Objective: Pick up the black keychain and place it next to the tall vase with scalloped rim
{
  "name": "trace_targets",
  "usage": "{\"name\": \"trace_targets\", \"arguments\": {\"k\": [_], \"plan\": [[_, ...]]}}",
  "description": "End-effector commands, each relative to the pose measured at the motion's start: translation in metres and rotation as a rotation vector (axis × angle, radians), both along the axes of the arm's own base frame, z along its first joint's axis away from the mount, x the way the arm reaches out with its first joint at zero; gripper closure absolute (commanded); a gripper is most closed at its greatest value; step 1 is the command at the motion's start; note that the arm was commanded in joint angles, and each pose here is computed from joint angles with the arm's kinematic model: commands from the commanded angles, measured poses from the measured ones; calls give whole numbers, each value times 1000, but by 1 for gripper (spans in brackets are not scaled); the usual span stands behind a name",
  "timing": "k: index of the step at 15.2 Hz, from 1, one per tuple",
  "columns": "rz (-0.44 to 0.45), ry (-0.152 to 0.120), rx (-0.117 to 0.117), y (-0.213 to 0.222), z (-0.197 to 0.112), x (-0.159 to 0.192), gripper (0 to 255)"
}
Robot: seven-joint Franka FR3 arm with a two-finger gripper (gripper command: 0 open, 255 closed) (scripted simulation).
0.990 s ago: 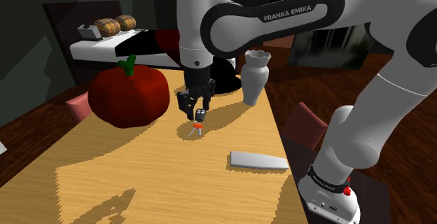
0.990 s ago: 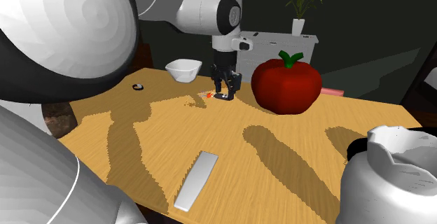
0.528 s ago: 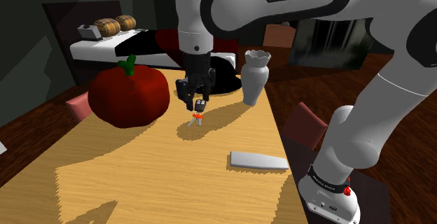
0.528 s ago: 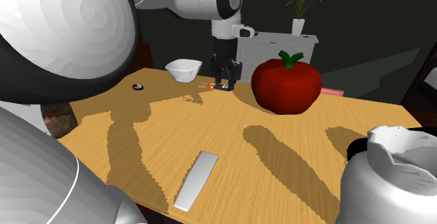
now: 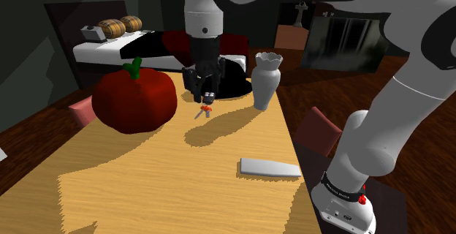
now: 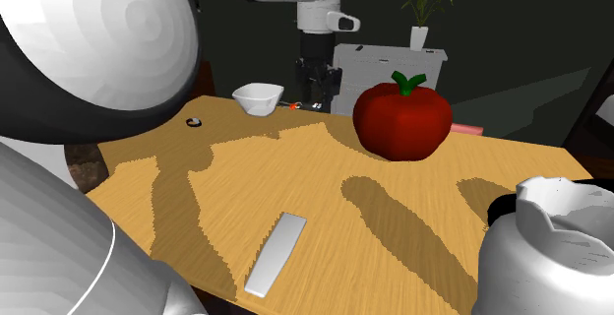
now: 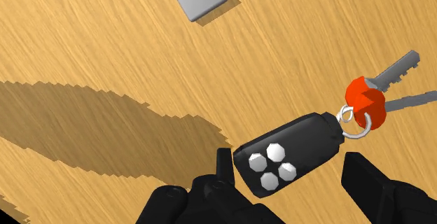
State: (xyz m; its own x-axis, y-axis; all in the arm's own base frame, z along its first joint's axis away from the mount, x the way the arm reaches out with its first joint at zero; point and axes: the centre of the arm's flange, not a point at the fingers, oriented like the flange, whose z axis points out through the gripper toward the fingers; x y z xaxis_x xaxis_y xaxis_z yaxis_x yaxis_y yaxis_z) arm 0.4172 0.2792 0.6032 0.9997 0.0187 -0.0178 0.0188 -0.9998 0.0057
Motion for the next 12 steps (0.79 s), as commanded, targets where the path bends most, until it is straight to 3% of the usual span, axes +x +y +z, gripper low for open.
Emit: {"name": "trace_targets", "arguments": {"k": [1, 12], "plan": [[0, 0, 0, 0, 11, 0, 255], [0, 0, 0, 0, 69, 0, 255]]}}
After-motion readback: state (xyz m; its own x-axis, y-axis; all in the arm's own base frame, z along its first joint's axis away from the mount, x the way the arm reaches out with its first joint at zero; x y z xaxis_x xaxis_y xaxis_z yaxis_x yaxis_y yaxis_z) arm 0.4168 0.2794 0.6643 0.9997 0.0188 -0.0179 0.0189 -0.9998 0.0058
